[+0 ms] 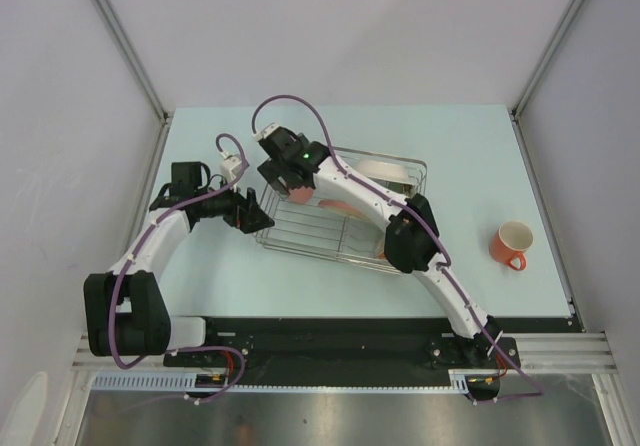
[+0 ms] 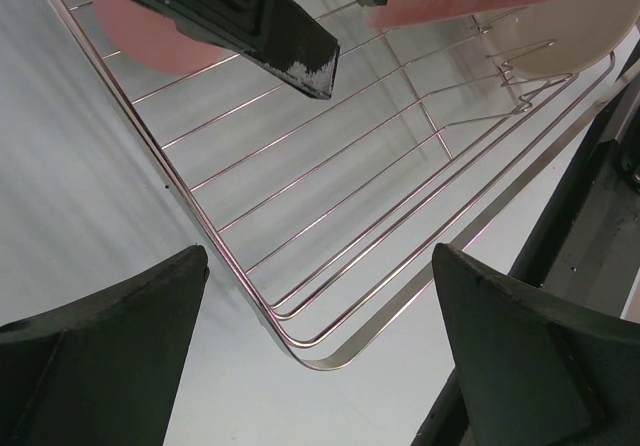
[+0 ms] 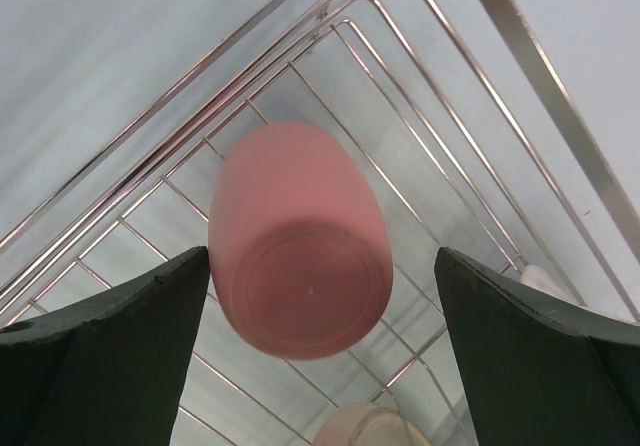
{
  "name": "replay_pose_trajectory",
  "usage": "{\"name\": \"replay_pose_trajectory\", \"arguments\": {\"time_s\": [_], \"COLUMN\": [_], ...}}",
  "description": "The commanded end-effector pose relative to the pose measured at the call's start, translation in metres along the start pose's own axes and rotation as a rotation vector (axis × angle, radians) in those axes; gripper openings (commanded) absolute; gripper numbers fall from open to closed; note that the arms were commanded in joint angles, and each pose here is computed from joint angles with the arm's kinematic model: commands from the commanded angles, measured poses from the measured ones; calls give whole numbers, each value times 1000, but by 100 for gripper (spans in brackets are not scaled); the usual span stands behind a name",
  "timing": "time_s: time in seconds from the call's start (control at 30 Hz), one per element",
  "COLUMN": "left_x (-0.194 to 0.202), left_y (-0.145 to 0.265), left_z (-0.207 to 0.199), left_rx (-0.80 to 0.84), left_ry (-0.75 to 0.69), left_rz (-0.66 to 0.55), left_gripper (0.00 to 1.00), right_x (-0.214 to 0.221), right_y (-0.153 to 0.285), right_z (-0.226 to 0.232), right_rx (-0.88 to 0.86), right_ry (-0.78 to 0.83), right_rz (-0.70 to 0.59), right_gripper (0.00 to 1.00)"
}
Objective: Load the mixed dishes into the dish rack
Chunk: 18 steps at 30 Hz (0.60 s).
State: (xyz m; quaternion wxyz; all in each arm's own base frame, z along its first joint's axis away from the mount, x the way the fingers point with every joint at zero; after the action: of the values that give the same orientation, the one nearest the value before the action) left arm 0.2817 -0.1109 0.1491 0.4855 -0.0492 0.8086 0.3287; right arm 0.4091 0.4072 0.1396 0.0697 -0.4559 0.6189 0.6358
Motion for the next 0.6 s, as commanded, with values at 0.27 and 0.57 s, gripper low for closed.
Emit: {"name": "replay_pose_trajectory", "arguments": {"time_s": [0.27,0.57], "left_x": [-4,-6], "left_y": [1,2], "left_z": [-7,-7], "left_rx": [37,34], "left_ry": [-41,-46], "left_rz": [-14,-13], "left_gripper": [100,100], "right_x": [-41,-59], "right_y": [35,75], "right_z": [-32,-36], "right_rx": [42,-45], "right_ry": [-51,-126], "right_rz": [-121,-169], "right_gripper": [100,100]}}
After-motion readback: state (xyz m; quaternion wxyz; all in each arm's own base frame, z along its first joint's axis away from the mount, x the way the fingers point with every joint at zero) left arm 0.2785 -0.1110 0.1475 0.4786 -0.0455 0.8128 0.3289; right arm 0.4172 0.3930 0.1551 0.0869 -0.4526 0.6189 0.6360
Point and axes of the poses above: each gripper's point midway between its finger pads, its own y axis back along the fingers, its own z axis along the line the jaws close on, x = y × z, the point moved 2 cm from there along y, back along the fingers, and after that the axes turned 8 degrees about -y, right-handed, at the moved point
